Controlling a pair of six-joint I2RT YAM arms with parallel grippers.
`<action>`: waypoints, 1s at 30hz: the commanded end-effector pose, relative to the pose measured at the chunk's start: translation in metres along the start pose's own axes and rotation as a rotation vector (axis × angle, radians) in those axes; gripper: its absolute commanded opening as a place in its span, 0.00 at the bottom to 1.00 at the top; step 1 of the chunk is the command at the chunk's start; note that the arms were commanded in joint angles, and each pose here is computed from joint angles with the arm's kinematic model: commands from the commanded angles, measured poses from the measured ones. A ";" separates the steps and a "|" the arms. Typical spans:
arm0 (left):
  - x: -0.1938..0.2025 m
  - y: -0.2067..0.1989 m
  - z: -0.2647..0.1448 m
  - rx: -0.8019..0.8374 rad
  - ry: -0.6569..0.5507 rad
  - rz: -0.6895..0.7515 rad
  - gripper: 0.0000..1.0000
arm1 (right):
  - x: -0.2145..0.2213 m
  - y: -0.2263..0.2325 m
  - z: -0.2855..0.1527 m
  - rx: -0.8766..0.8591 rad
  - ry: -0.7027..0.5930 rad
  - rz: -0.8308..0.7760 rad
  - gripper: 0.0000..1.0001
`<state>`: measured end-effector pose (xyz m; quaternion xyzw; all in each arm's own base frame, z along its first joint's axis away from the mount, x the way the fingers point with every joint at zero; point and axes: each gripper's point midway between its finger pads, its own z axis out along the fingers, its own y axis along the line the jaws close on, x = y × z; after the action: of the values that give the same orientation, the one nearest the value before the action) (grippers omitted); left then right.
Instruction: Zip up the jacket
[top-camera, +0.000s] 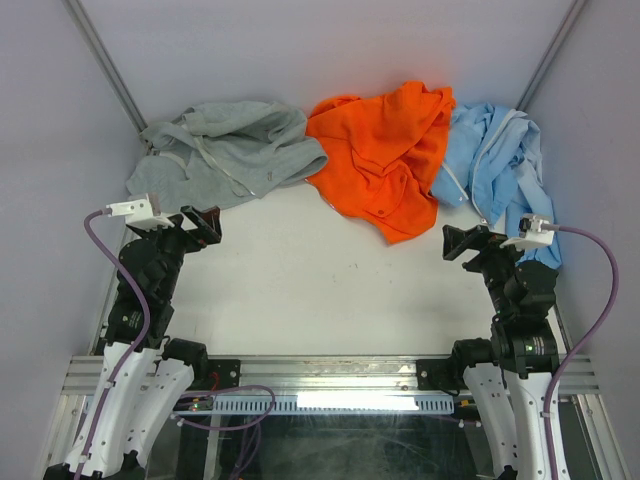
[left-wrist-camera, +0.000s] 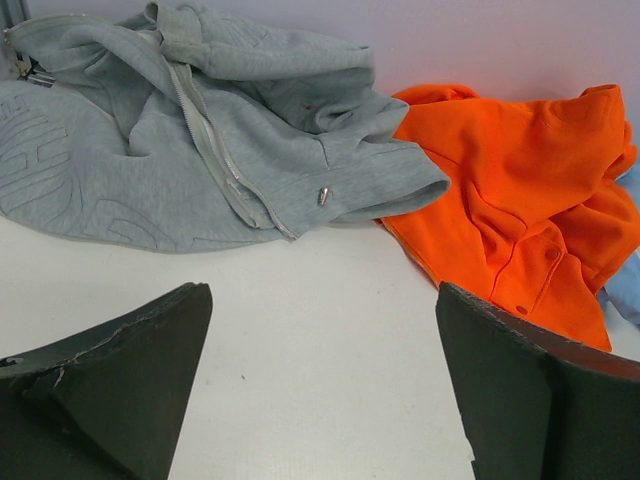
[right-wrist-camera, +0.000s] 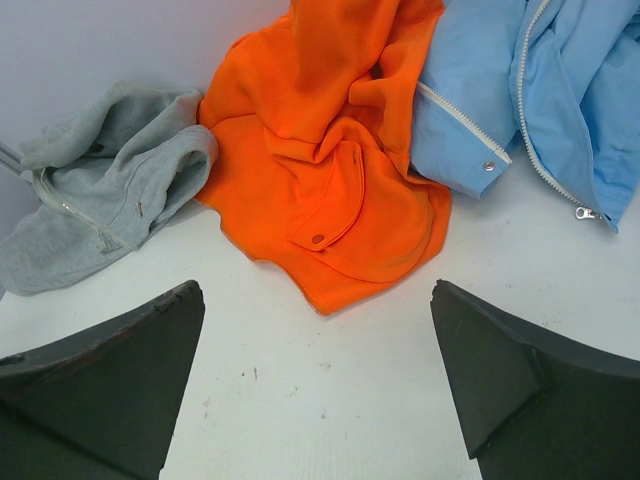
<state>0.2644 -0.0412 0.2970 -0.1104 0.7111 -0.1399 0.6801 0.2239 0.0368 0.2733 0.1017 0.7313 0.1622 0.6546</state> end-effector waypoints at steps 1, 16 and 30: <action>-0.009 -0.007 0.002 0.035 -0.030 0.016 0.99 | -0.014 0.006 -0.004 -0.011 -0.033 0.013 0.99; 0.018 -0.010 0.049 -0.026 0.138 -0.070 0.99 | -0.016 0.000 -0.016 0.037 0.023 -0.053 0.99; 0.067 0.069 0.209 -0.409 0.254 -0.182 0.99 | -0.012 -0.004 -0.040 0.027 -0.046 -0.087 1.00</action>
<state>0.4161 -0.0317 0.1609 -0.2515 0.8439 -0.0622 0.4698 0.1935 0.0318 0.2741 0.0802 0.7449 0.1356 0.6483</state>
